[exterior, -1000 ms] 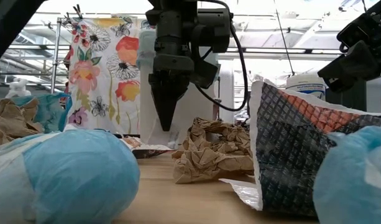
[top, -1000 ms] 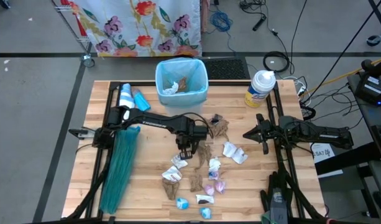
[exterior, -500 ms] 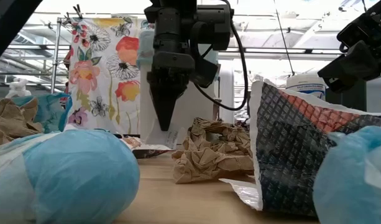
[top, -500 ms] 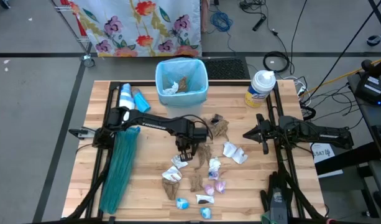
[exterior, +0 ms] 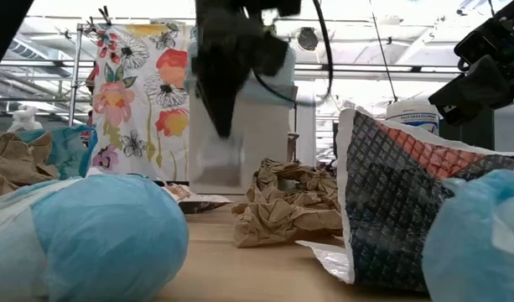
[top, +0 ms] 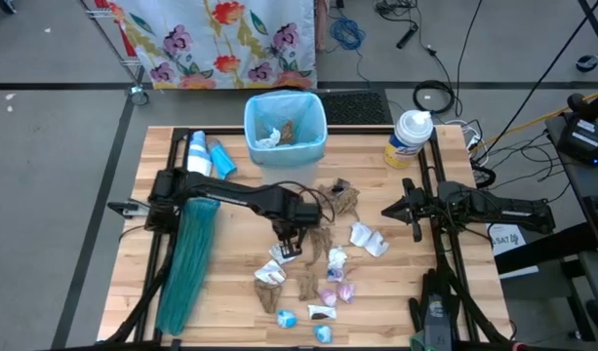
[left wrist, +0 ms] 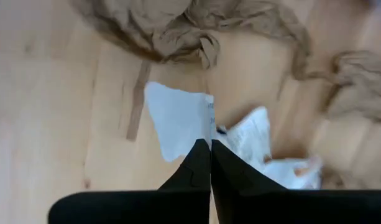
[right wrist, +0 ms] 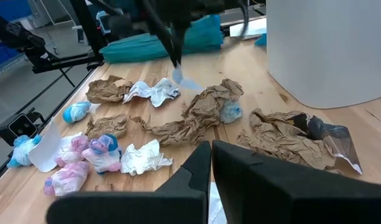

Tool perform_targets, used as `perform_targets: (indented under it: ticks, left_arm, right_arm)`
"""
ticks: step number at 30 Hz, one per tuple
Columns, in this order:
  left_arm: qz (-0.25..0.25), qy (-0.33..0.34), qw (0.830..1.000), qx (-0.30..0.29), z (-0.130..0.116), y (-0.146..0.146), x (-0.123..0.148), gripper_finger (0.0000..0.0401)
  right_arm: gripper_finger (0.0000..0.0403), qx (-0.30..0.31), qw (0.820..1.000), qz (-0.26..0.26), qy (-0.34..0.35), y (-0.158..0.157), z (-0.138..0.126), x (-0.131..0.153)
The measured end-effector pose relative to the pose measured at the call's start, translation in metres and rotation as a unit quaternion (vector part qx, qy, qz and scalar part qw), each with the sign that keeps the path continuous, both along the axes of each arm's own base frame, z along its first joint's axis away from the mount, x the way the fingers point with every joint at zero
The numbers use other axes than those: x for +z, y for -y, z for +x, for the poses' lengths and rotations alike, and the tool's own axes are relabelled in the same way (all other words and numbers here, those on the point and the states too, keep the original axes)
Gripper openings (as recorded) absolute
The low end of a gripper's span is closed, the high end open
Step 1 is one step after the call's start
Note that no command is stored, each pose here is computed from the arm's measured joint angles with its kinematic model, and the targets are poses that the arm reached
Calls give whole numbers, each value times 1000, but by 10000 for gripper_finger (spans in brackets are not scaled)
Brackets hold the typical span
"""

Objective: Place trash/remove bag and relplace
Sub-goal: Put the white paper into the white trash bin

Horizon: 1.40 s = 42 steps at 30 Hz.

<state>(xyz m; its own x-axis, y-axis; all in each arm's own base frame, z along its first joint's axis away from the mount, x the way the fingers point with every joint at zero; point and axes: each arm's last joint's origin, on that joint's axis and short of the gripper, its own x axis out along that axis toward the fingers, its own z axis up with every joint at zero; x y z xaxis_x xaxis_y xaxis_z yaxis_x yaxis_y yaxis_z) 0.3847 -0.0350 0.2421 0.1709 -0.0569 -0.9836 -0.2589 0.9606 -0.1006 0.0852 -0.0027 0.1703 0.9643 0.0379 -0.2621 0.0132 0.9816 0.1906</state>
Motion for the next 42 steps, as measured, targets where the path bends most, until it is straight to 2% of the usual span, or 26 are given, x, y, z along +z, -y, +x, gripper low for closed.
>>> perform_targets:
  ticks: [8,14,21,27,33,36,42]
  left_arm:
    - [20,123,992,27,-25,-7,81,0]
    - [45,241,967,65,-44,-30,147,0]
    - [87,320,941,69,-63,-74,197,0]
    - [133,352,922,87,-78,-117,220,0]
    - [180,330,922,91,-88,-153,217,9]
    - [193,327,919,105,-94,-165,218,31]
    - [216,316,919,96,-99,-177,218,95]
  right_arm:
    - [9,0,1000,0,0,0,0,0]
    - [9,0,1000,0,0,0,0,0]
    - [9,0,1000,0,0,0,0,0]
    - [9,0,1000,0,0,0,0,0]
    - [9,0,1000,0,0,0,0,0]
    - [9,0,1000,0,0,0,0,0]
    - [9,0,1000,0,0,0,0,0]
